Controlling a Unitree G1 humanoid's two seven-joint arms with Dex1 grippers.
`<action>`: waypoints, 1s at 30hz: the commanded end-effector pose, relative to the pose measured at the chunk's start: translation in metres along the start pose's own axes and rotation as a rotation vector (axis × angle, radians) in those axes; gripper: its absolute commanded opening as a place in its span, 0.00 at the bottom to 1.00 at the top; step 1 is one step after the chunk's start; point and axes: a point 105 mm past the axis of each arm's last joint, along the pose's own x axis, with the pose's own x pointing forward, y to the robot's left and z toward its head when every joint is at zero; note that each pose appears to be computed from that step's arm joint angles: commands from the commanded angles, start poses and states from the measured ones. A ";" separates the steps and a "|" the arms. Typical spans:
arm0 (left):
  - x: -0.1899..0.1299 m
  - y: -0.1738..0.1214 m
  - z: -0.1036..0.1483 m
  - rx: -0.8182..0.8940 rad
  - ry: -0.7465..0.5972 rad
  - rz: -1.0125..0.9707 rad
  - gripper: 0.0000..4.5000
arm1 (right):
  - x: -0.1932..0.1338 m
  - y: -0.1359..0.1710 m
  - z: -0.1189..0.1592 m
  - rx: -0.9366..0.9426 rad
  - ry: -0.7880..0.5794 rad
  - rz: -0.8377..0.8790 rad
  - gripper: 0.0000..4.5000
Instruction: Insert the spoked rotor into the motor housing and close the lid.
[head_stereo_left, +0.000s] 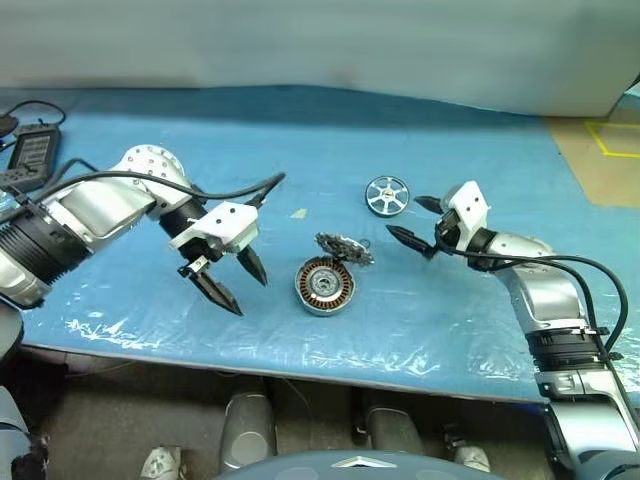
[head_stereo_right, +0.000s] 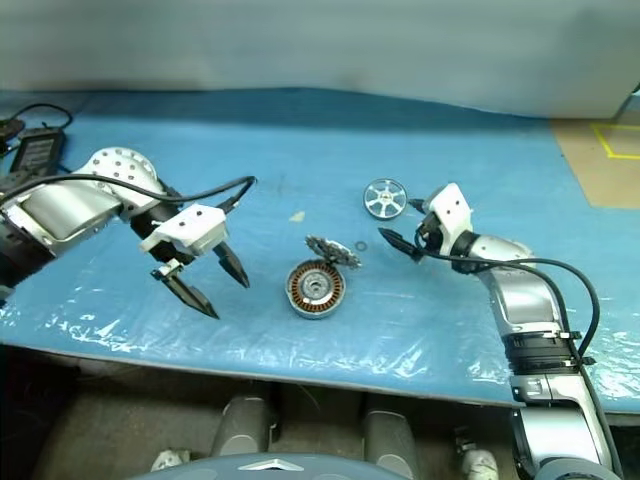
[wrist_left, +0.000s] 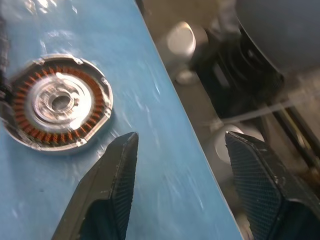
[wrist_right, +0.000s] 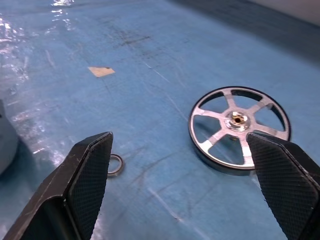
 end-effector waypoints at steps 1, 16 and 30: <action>-0.004 0.018 0.018 0.036 -0.233 0.182 0.64 | 0.000 0.009 0.010 -0.015 -0.055 0.014 1.00; 0.043 0.001 -0.053 -0.180 -0.490 0.539 0.64 | 0.015 0.043 -0.013 0.061 -0.008 0.136 1.00; 0.038 -0.026 -0.078 -0.255 -0.554 0.660 0.64 | 0.039 0.046 -0.022 0.059 0.011 0.188 1.00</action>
